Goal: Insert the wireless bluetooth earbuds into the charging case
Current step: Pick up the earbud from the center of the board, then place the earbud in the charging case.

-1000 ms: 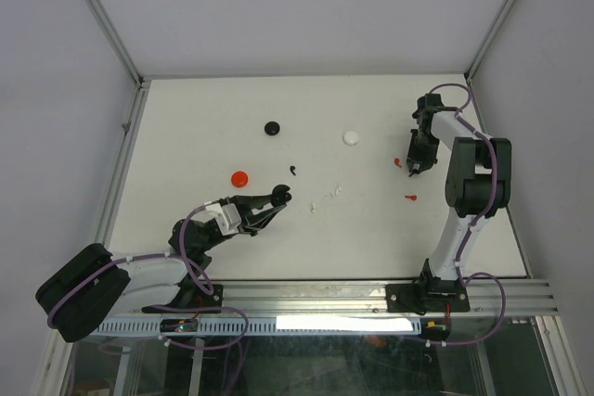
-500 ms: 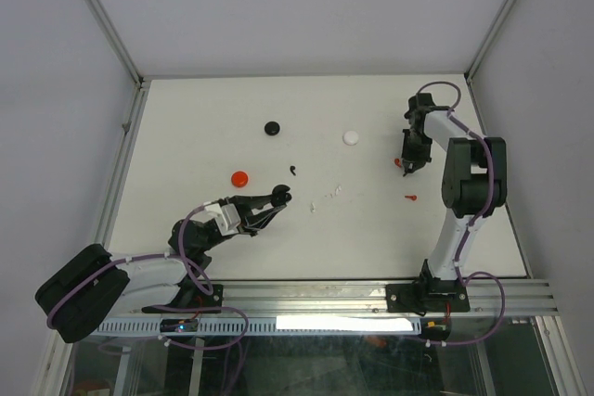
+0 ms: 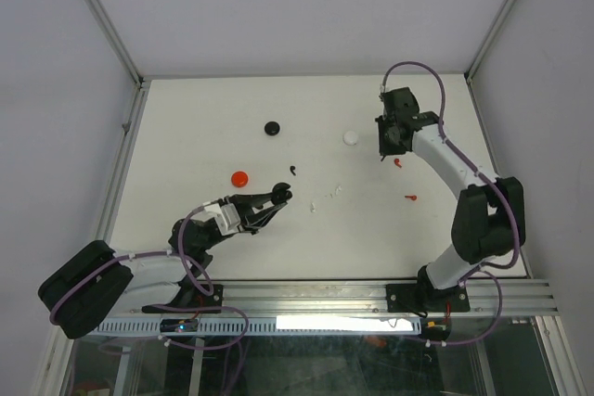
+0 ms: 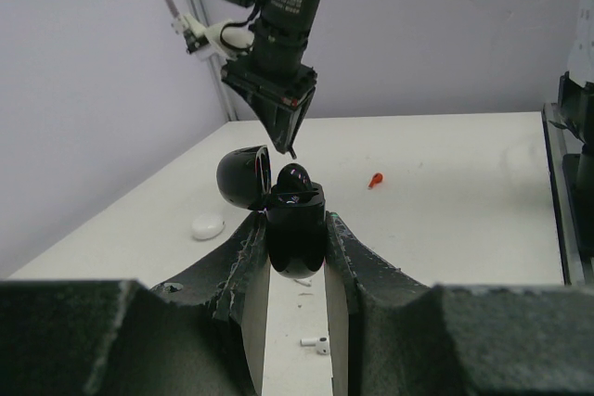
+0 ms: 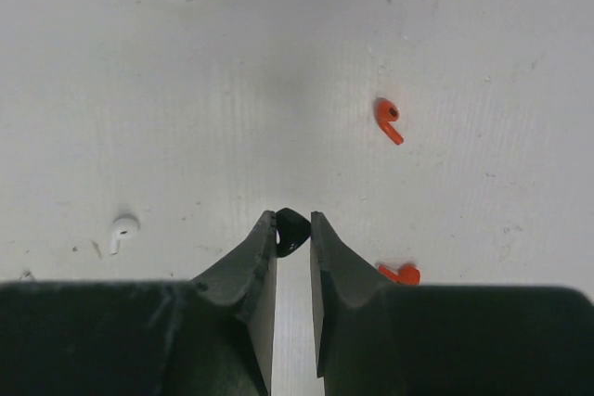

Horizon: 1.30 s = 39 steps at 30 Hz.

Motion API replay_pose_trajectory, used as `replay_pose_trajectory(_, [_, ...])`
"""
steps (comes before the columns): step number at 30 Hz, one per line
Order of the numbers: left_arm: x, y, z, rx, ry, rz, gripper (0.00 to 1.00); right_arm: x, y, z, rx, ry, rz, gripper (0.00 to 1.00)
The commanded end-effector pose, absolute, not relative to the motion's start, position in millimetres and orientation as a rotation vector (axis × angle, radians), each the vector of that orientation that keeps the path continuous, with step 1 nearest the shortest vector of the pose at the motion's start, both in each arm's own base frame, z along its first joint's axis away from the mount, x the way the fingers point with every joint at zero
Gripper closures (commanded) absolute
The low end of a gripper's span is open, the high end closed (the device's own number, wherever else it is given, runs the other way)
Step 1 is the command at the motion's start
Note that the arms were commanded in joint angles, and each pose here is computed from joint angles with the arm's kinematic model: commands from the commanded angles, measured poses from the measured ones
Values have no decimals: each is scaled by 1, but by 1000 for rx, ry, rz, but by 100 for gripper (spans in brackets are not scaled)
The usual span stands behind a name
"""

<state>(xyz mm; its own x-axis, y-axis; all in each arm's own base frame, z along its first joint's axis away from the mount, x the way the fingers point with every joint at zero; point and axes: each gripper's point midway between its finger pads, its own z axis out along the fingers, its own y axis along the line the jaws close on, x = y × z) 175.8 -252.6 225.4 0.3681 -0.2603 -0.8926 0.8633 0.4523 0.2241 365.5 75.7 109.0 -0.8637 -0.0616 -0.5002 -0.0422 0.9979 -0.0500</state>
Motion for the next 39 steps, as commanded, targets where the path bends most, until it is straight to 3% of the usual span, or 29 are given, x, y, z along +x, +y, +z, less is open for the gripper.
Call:
replay_pose_trajectory(1, [177,-256,246,782,828,-827,100,368,109,164,-198,2373,11,97])
replay_pose_trajectory(21, [190,-273,267,749,797,-881,99,260,233,327,-671,1673,439,95])
replay_pose_trajectory(39, [183,-277,288,674,796,-1034,100,193,300,342,-918,1399,598,95])
